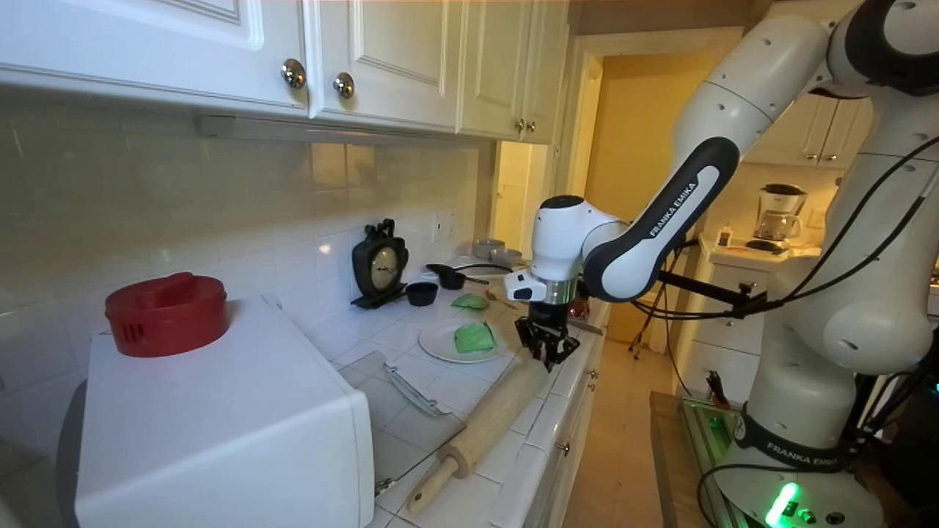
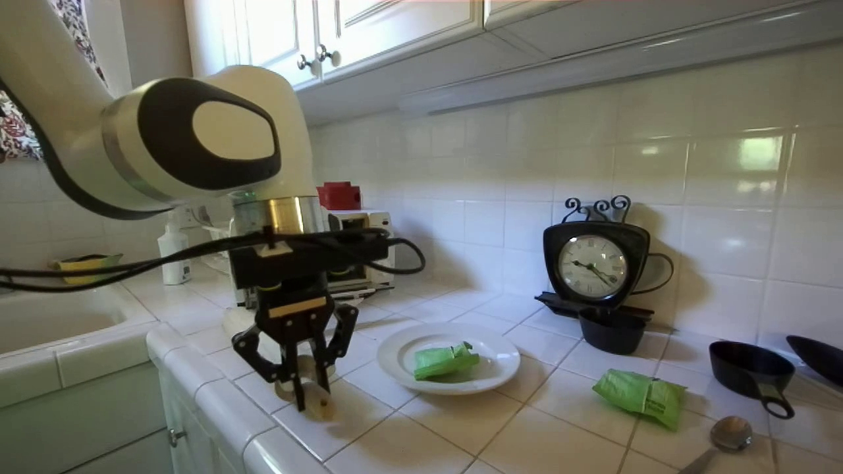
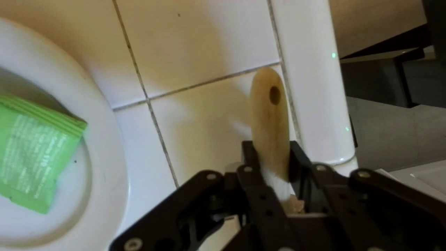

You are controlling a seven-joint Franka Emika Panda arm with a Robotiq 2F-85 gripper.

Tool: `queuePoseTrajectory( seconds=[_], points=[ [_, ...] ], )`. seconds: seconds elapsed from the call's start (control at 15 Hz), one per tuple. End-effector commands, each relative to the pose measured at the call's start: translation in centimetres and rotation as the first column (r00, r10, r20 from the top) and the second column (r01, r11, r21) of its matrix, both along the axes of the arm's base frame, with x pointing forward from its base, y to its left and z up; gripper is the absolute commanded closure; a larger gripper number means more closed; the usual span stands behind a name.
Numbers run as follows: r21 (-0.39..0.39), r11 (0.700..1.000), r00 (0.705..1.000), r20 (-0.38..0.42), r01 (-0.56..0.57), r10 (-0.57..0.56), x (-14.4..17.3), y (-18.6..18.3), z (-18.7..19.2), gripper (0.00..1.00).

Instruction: Move the rolling pin to the right

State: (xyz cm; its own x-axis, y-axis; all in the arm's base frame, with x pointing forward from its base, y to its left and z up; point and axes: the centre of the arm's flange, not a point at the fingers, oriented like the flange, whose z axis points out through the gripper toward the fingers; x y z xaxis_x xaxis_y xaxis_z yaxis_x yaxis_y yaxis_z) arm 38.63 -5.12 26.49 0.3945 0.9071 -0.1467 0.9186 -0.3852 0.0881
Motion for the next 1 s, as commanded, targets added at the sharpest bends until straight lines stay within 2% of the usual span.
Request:
queuePoseTrajectory(
  seconds=[0.0, 0.13, 0.53, 0.93],
  points=[
    [0.003, 0.997, 0.996, 0.045, 0.080, -0.080, -3.3, -3.0, 3.1, 0.94],
    [0.008, 0.993, 0.991, 0.065, 0.116, -0.116, -3.1, -4.4, 4.0, 0.94],
    [0.003, 0.986, 0.984, 0.059, 0.169, -0.169, -3.6, -6.4, 5.0, 0.94],
    [0.019, 0.971, 0.971, 0.042, 0.236, -0.237, -5.8, -7.8, 5.1, 0.94]
  ],
)
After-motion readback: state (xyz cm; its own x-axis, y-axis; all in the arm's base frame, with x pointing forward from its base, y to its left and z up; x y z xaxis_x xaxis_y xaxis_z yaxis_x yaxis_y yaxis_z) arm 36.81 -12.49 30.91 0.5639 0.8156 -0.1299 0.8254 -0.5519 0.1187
